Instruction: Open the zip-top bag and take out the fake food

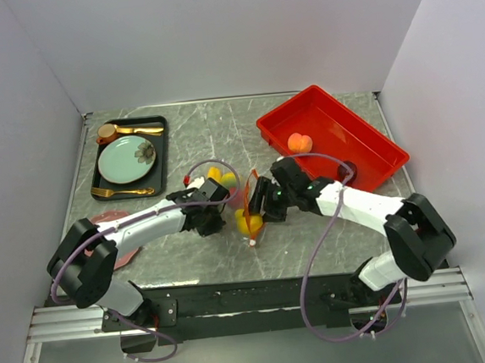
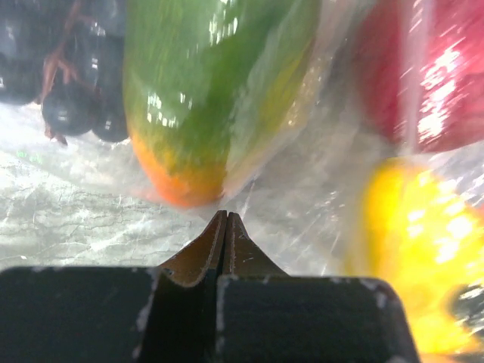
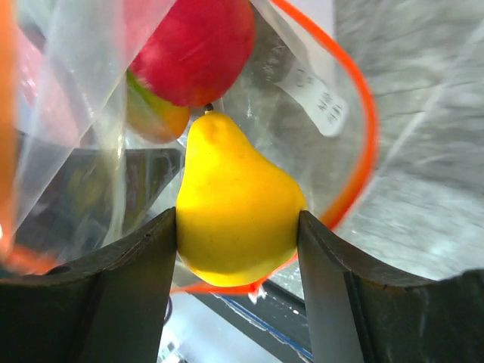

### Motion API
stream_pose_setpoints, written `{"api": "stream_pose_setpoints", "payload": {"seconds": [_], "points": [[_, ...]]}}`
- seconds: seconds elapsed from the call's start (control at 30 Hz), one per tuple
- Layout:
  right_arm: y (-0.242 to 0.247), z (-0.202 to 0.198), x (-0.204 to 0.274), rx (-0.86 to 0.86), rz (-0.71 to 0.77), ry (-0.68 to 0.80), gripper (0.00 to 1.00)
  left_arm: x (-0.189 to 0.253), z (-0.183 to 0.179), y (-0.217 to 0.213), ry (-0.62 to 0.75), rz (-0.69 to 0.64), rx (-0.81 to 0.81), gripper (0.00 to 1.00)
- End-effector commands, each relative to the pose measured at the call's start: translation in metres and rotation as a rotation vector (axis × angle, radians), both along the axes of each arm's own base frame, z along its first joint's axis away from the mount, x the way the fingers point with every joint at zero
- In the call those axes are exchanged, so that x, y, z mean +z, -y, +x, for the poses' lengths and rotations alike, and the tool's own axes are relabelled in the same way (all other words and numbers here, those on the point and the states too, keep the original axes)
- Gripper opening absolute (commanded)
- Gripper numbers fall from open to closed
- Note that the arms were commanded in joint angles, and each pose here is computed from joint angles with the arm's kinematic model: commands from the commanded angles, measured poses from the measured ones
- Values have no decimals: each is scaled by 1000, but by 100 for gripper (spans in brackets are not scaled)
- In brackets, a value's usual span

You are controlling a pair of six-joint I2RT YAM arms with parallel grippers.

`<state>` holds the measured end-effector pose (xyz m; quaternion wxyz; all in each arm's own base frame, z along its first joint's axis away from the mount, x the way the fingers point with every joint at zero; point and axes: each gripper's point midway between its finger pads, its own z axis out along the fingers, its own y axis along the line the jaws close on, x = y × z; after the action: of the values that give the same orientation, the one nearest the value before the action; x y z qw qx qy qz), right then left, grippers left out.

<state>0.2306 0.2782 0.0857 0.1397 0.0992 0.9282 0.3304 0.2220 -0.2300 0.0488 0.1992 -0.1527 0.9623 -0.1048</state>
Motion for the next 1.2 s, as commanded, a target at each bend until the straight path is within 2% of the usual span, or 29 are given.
{"api": "stream_pose_setpoints", "payload": {"seconds": [0.0, 0.53, 0.77, 0.97, 1.17], "points": [[28, 13, 19, -90, -26, 66, 35, 22, 9, 12, 40, -61, -3, 1], [65, 22, 31, -128, -52, 88, 34, 38, 17, 22, 71, -106, -45, 1], [104, 18, 54, -185, -113, 115, 33, 55, 18, 27, 96, -140, -90, 1], [162, 42, 79, -362, -165, 184, 34, 66, 18, 36, 94, -181, -131, 1], [245, 108, 93, -631, -250, 223, 34, 82, 11, 37, 105, -210, -175, 1]]}}
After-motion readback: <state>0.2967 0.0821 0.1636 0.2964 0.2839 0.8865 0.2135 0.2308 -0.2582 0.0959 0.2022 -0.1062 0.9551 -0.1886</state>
